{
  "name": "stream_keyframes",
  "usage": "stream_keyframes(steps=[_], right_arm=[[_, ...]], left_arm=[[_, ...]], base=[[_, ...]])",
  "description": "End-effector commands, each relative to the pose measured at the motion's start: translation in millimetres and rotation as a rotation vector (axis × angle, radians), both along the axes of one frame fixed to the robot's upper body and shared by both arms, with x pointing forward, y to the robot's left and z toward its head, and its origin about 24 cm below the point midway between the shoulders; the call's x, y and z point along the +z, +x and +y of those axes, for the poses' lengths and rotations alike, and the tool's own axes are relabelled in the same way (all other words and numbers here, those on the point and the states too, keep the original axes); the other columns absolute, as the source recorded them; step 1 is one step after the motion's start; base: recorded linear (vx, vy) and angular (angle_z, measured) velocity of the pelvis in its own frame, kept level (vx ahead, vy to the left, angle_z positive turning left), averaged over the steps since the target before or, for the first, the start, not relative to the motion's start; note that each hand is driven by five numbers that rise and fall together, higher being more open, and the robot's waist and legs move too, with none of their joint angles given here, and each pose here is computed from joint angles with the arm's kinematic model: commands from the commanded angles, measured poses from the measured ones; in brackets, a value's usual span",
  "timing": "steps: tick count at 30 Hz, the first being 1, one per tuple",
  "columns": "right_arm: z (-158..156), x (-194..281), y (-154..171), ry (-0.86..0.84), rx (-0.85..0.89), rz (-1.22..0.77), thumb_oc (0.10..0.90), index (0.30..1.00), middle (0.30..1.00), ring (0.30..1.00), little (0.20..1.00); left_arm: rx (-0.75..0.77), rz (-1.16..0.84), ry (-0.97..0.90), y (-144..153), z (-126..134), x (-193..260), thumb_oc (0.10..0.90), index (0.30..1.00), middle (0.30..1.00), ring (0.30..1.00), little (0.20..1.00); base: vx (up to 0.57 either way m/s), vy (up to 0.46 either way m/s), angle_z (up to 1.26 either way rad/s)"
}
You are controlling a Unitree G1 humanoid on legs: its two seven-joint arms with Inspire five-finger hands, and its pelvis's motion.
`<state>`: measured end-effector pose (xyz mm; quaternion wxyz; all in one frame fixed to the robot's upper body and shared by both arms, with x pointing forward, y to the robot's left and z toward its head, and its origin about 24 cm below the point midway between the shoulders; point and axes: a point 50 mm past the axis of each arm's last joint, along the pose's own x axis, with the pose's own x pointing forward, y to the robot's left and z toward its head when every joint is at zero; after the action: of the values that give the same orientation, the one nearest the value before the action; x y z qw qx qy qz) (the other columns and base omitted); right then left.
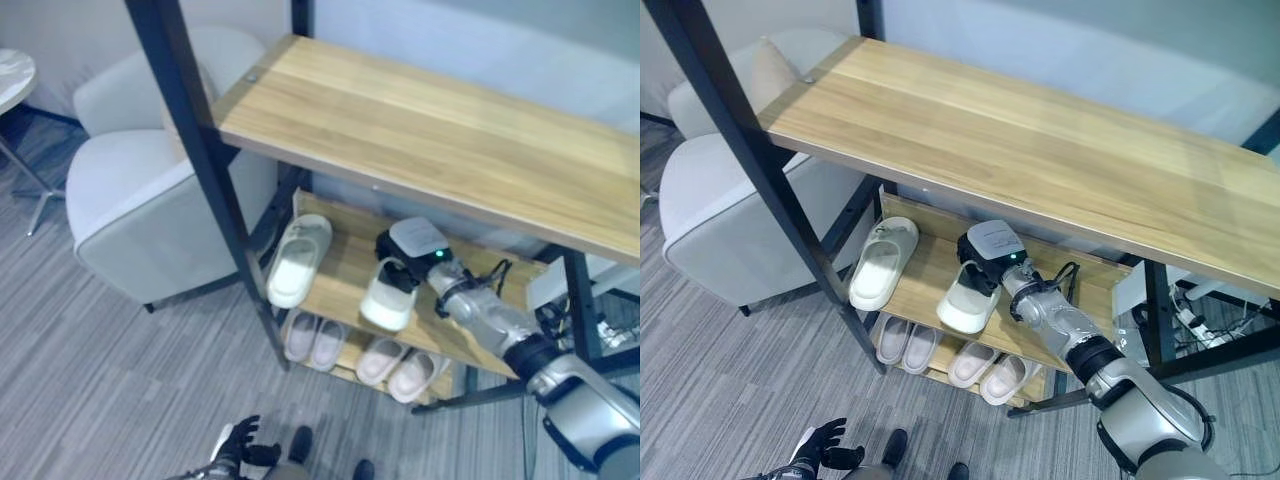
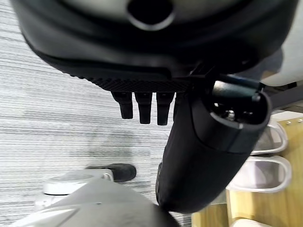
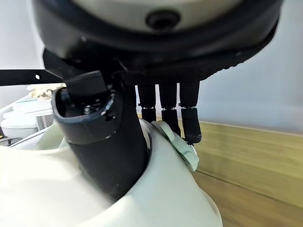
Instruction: Arrange the slippers neatly on the shoe rack.
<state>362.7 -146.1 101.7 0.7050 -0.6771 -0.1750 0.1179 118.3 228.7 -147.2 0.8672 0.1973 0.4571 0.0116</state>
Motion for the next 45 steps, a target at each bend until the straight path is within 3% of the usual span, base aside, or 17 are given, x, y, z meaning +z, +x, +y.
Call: stream_keyframes(steps=[1, 19, 20, 21, 22, 23, 45], right_arm=[[12.1, 76.0, 20.5, 0.048, 0.025, -0.302, 0.4, 0.3, 0.3, 0.3, 0.3], [26.5, 102.7, 30.0, 0.06, 0.035, -0.375, 0.4, 0.3, 0.3, 0.3, 0.3], [26.5, 102.7, 30.0, 0.06, 0.035, -0.375, 0.464, 0.396, 0.396, 0.396, 0.396], [29.7, 102.0, 29.3, 0.068, 0.045, -0.373, 0.588, 0.582, 0.582, 0.582, 0.582], [29.7, 102.0, 29.3, 0.068, 0.045, -0.373, 0.613, 0.62, 0.62, 0.62, 0.62], [34.1, 102.1, 27.8, 0.078, 0.061, -0.373, 0.8, 0.9, 0.9, 0.9, 0.9], [49.0, 78.6, 3.6, 0.184, 0.175, -0.307, 0.8, 0.9, 0.9, 0.9, 0.9]], left_arm=[[-0.066, 0.081, -0.009, -21.9, -14.3, -10.5, 0.8, 0.9, 0.9, 0.9, 0.9], [-0.066, 0.022, 0.006, -4.2, -18.5, -6.0, 0.8, 0.9, 0.9, 0.9, 0.9], [-0.066, 0.022, 0.006, -4.2, -18.5, -6.0, 0.8, 0.9, 0.9, 0.9, 0.9], [-0.071, 0.018, 0.006, -3.1, -19.9, -5.9, 0.8, 0.9, 0.9, 0.9, 0.9], [-0.071, 0.018, 0.006, -3.0, -19.9, -5.9, 0.8, 0.9, 0.9, 0.9, 0.9], [-0.072, 0.019, 0.008, -2.6, -20.3, -5.9, 0.8, 0.9, 0.9, 0.9, 0.9], [-0.062, 0.066, -0.007, -14.4, -23.9, -10.7, 0.8, 0.9, 0.9, 0.9, 0.9]], base=[[-0.01, -0.002, 0.03], [0.0, 0.0, 0.02], [-0.01, 0.003, 0.03], [-0.01, 0.002, 0.04], [-0.01, 0.008, 0.04], [0.0, 0.0, 0.0], [0.0, 0.001, 0.0]])
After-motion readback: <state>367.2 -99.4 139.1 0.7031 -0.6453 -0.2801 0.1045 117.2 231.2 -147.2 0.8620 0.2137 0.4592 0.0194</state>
